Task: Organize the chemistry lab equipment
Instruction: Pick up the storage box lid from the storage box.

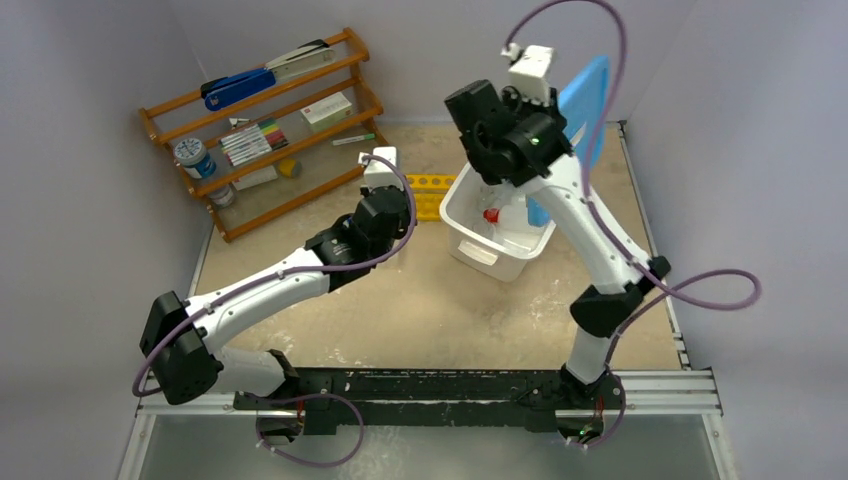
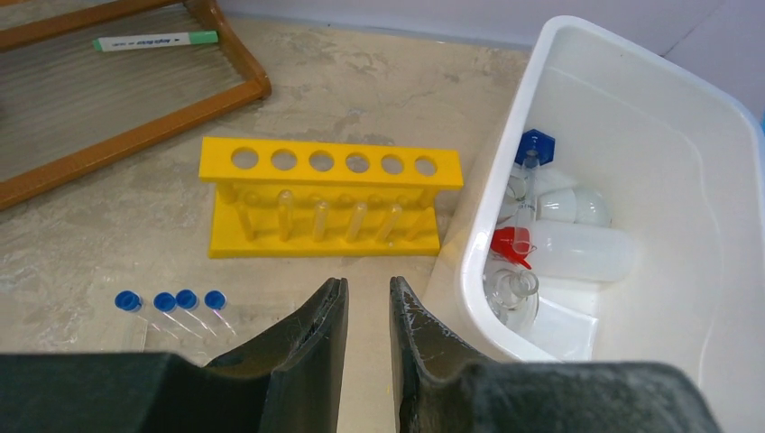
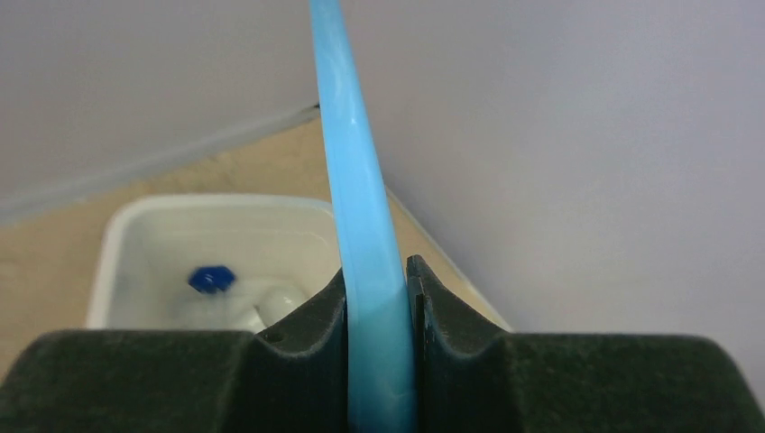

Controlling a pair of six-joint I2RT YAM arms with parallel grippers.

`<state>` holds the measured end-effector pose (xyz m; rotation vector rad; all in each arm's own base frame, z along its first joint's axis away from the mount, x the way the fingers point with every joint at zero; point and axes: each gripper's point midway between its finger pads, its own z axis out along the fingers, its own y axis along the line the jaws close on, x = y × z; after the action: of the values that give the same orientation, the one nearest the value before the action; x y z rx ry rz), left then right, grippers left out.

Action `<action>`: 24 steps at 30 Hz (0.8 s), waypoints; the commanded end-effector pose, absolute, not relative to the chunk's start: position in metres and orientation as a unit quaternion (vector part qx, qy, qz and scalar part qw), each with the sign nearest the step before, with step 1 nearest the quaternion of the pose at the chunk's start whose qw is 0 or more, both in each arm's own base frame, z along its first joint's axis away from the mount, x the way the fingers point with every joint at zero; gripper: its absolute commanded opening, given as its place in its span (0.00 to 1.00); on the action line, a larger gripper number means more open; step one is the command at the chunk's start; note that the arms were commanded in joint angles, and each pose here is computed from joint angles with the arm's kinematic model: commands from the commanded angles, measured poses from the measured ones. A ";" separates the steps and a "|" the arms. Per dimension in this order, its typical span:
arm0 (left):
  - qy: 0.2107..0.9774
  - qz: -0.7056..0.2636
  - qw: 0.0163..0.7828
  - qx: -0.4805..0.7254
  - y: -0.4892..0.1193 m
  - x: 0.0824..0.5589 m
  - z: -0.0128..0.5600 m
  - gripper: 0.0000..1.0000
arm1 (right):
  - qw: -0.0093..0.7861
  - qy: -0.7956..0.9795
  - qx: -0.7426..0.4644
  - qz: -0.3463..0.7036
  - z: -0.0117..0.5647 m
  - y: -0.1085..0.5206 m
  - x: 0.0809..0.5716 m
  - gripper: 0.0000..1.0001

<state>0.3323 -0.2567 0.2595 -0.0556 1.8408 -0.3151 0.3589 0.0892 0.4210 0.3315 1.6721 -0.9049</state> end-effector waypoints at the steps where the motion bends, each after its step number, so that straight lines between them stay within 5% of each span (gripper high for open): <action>1: 0.778 -0.155 0.606 -0.051 -0.248 0.331 0.278 0.22 | 0.674 0.600 0.351 -0.252 0.518 0.026 0.288 0.00; 11: 0.786 -0.175 0.592 -0.049 -0.266 0.335 0.272 0.22 | 0.704 0.545 0.432 -0.143 0.527 0.010 0.268 0.00; 20: 0.785 -0.209 0.581 -0.049 -0.292 0.345 0.271 0.21 | 0.713 0.580 0.389 -0.054 0.519 0.077 0.274 0.00; 24: 0.784 -0.218 0.580 -0.051 -0.297 0.347 0.273 0.21 | 0.716 0.552 0.422 0.067 0.529 0.084 0.247 0.00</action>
<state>0.3384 -0.2839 0.2315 -0.0569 1.9225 -0.3850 0.2829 0.1113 0.4928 0.7328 1.4180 -0.1172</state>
